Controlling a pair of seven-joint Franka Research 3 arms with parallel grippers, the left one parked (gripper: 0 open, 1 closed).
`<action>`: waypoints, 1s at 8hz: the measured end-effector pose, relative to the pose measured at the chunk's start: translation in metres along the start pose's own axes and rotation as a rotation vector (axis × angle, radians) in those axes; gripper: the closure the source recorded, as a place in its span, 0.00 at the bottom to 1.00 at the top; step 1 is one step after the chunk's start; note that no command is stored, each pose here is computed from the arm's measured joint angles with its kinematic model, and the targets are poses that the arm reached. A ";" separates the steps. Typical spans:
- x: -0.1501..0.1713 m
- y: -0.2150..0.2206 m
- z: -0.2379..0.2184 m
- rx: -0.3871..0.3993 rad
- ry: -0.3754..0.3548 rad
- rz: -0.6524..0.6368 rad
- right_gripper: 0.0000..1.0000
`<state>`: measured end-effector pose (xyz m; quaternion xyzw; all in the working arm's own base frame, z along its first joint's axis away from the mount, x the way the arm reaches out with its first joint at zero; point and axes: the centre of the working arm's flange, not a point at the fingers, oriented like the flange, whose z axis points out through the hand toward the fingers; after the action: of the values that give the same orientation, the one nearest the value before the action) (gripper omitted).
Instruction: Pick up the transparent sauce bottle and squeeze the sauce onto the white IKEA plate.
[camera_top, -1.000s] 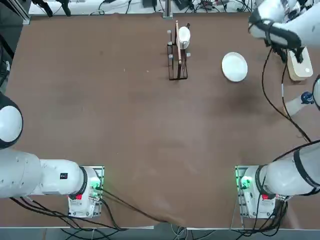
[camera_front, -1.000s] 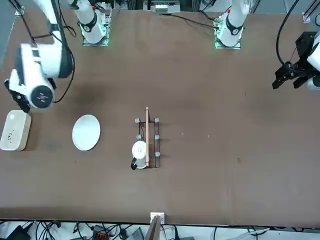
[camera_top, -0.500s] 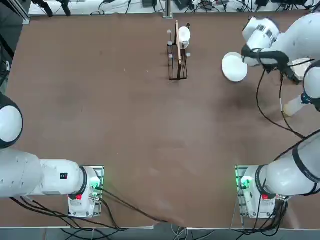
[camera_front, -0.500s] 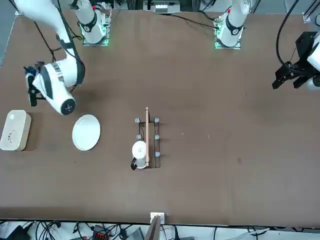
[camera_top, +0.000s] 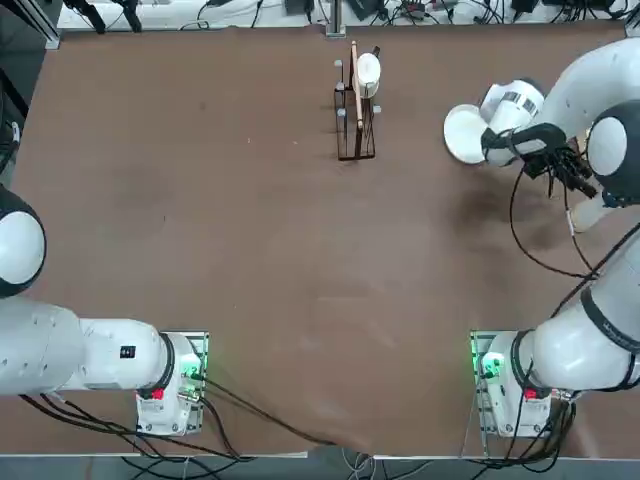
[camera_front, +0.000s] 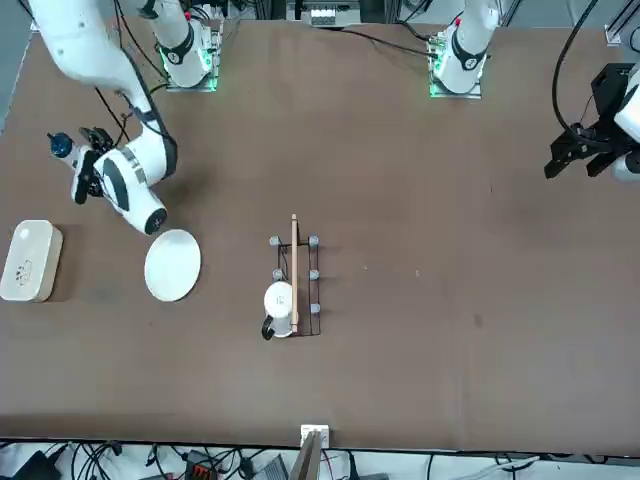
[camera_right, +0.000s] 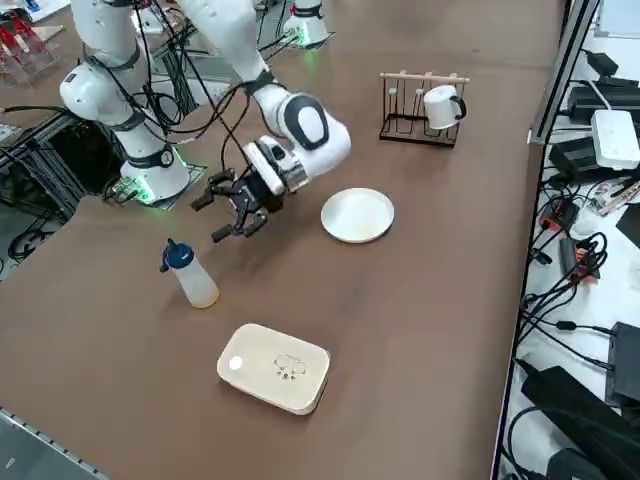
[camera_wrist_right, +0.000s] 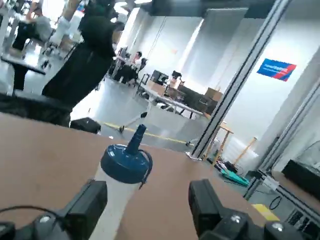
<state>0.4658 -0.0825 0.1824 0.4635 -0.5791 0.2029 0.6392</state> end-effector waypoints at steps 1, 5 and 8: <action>-0.005 -0.007 0.013 -0.011 0.015 0.074 0.00; -0.012 -0.023 0.023 0.011 0.008 0.279 0.00; -0.010 -0.038 0.022 0.030 0.000 0.367 0.00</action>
<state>0.4815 -0.1166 0.1569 0.3597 -0.6507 0.3248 0.5846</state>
